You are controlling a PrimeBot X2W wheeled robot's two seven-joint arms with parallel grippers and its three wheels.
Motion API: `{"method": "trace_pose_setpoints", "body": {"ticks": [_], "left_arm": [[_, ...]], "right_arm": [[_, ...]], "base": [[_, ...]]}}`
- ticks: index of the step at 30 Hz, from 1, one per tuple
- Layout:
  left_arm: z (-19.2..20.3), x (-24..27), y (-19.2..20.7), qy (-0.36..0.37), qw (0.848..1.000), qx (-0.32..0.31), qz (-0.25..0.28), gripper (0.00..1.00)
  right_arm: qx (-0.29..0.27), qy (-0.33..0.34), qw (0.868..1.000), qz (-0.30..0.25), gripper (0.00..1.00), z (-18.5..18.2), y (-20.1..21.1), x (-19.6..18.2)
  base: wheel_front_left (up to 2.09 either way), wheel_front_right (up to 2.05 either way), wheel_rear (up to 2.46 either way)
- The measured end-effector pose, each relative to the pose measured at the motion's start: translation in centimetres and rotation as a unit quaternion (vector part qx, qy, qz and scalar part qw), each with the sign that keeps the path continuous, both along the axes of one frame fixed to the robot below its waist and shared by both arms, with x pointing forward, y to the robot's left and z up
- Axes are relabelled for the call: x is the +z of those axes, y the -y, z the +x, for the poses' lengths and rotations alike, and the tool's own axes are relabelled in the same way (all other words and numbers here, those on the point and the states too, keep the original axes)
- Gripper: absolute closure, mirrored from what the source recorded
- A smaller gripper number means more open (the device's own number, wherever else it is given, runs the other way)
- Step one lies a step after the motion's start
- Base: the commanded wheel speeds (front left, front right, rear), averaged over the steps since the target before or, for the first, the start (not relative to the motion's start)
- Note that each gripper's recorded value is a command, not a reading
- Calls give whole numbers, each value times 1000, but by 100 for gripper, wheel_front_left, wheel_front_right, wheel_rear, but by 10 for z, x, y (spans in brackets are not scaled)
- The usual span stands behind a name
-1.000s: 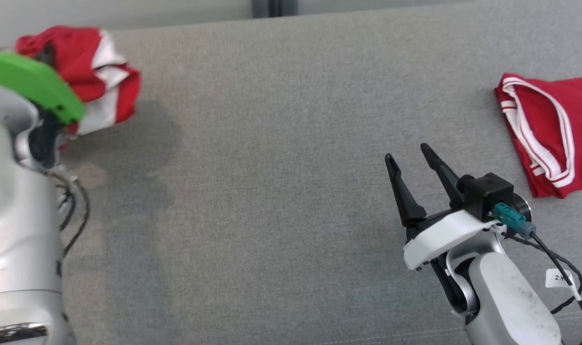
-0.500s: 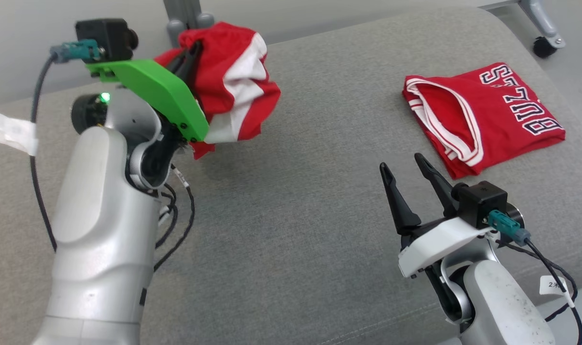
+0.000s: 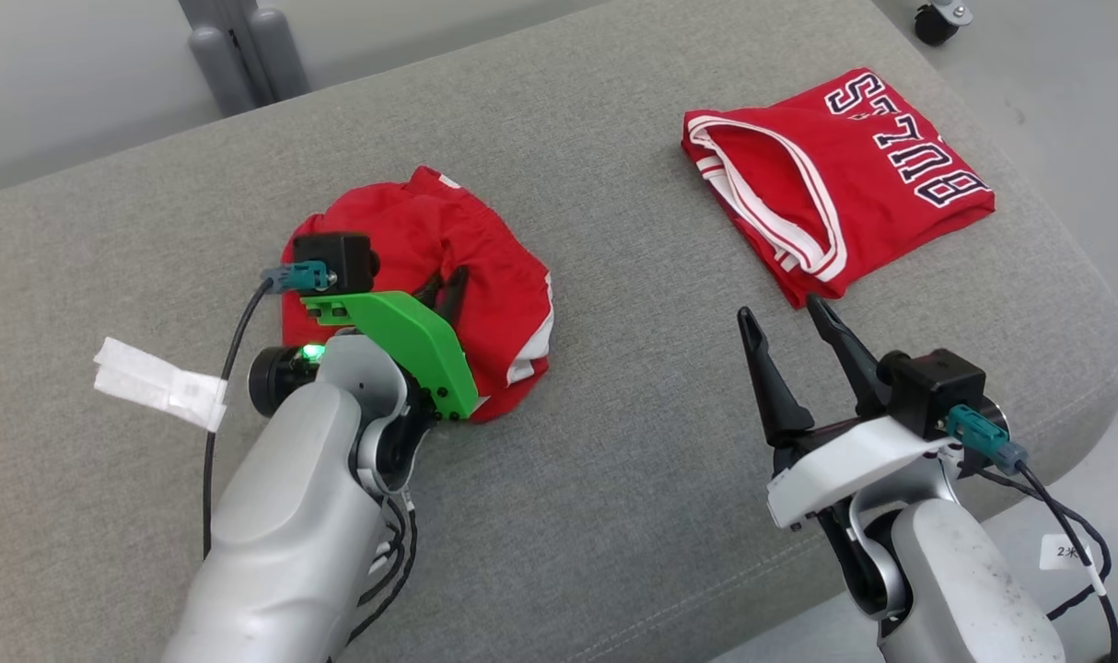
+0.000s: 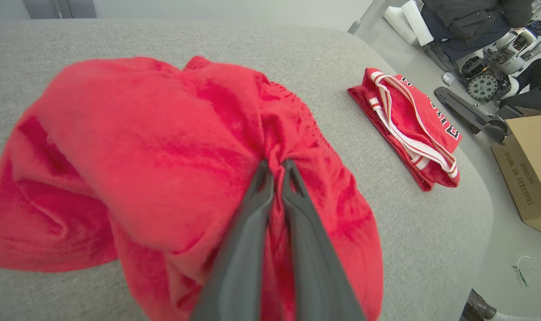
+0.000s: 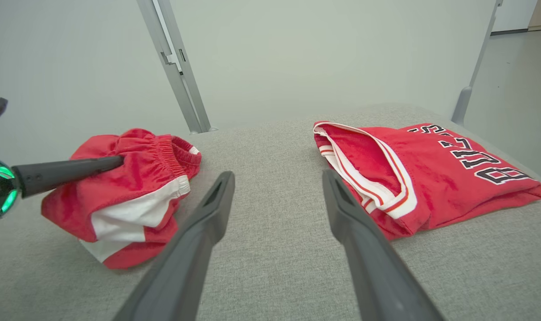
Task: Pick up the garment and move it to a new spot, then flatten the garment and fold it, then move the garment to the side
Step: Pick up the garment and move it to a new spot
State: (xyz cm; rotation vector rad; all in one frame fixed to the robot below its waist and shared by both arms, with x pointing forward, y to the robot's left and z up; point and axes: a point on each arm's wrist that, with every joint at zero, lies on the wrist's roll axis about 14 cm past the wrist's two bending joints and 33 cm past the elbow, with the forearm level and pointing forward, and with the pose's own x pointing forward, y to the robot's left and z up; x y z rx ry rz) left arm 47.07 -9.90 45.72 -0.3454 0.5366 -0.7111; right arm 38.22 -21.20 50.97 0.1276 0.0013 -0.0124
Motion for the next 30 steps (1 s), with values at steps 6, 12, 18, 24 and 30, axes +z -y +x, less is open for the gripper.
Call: {"method": "trace_pose_setpoints", "body": {"ticks": [6,12,18,24,30], "left_arm": [[13,-3,-31,28,998,61,-7,0],[19,13,-86,86,987,135,-25,0],[-2,40,-142,179,963,195,-41,0],[-28,59,-193,226,939,255,-36,0],[-59,62,-231,254,921,293,-14,0]], "right_arm": [[9,1,1000,-3,0,8,-5,0],[28,10,1000,2,0,14,-17,5],[36,21,999,8,0,13,-25,12],[34,23,999,17,0,10,-26,11],[44,28,999,15,0,11,-33,12]], "base": [[0,0,0],[0,0,0],[0,0,0],[0,0,0],[0,0,0]]}}
